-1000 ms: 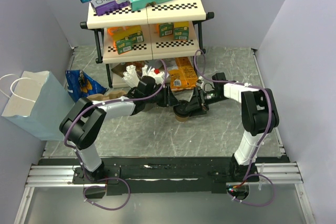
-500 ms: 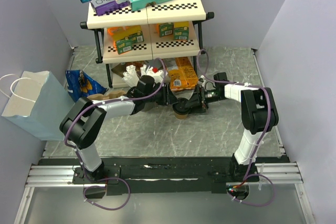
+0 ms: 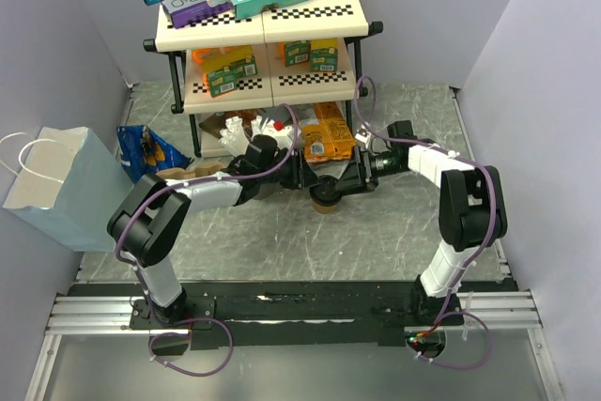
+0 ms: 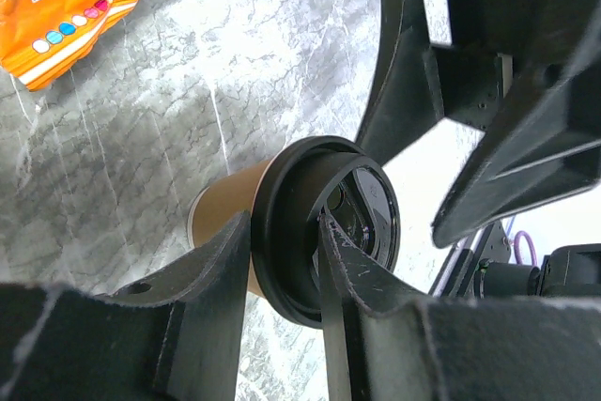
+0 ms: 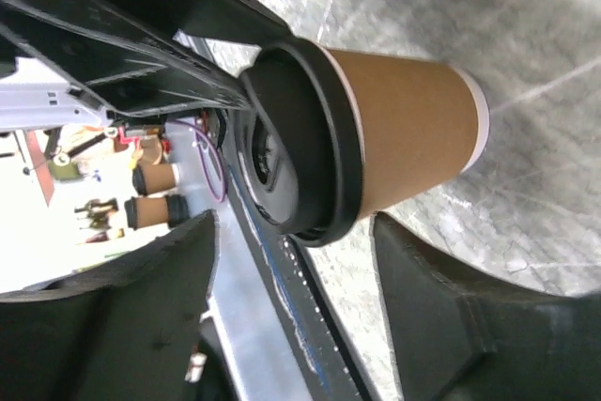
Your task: Pack the takeout coffee
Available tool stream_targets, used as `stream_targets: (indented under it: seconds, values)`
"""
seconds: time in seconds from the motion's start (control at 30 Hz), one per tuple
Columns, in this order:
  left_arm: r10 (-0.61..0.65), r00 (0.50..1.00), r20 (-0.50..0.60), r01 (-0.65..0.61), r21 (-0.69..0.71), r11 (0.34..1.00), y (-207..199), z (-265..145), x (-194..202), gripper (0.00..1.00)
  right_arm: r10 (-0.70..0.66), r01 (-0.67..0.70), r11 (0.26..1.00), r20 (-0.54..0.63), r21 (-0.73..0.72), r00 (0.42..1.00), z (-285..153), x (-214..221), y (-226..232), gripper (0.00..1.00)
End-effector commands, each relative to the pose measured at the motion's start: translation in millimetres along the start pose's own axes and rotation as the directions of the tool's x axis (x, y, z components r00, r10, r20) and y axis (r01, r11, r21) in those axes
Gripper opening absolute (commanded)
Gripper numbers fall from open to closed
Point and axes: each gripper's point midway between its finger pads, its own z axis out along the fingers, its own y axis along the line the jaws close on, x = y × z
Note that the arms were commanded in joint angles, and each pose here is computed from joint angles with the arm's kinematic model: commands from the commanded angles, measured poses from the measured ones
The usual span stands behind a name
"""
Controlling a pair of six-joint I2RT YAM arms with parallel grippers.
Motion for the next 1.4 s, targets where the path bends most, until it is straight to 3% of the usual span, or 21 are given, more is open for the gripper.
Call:
stream_targets:
  seconds: [0.0, 0.17, 0.5, 0.97, 1.37]
  values:
    - [-0.105, 0.939, -0.326, 0.038, -0.204, 0.978, 57.3, -15.0, 111.7, 0.32, -0.077, 0.080, 0.996, 0.057, -0.042, 0.995, -5.8, -16.3, 14.0, 0.83]
    - [-0.108, 0.935, -0.338, 0.041, -0.200, 0.979, 57.2, -14.8, 115.4, 0.32, -0.082, 0.084, 0.996, 0.071, -0.032, 0.994, 0.0, -29.1, 4.9, 0.85]
    - [-0.109, 0.933, -0.343, 0.041, -0.199, 0.979, 57.9, -12.9, 116.4, 0.31, -0.028, 0.029, 0.999, 0.074, -0.017, 0.997, 12.0, -31.2, -13.1, 0.72]
    - [-0.173, 0.918, -0.357, 0.084, -0.250, 0.965, 69.4, -12.4, 131.2, 0.30, 0.175, -0.175, 0.983, 0.010, 0.058, 0.985, 27.9, -11.0, -54.2, 0.58]
    - [-0.258, 0.895, -0.363, 0.146, -0.310, 0.940, 88.5, -11.9, 147.2, 0.30, 0.207, -0.204, 0.972, -0.021, 0.117, 0.978, 32.0, -1.0, -68.2, 0.54]
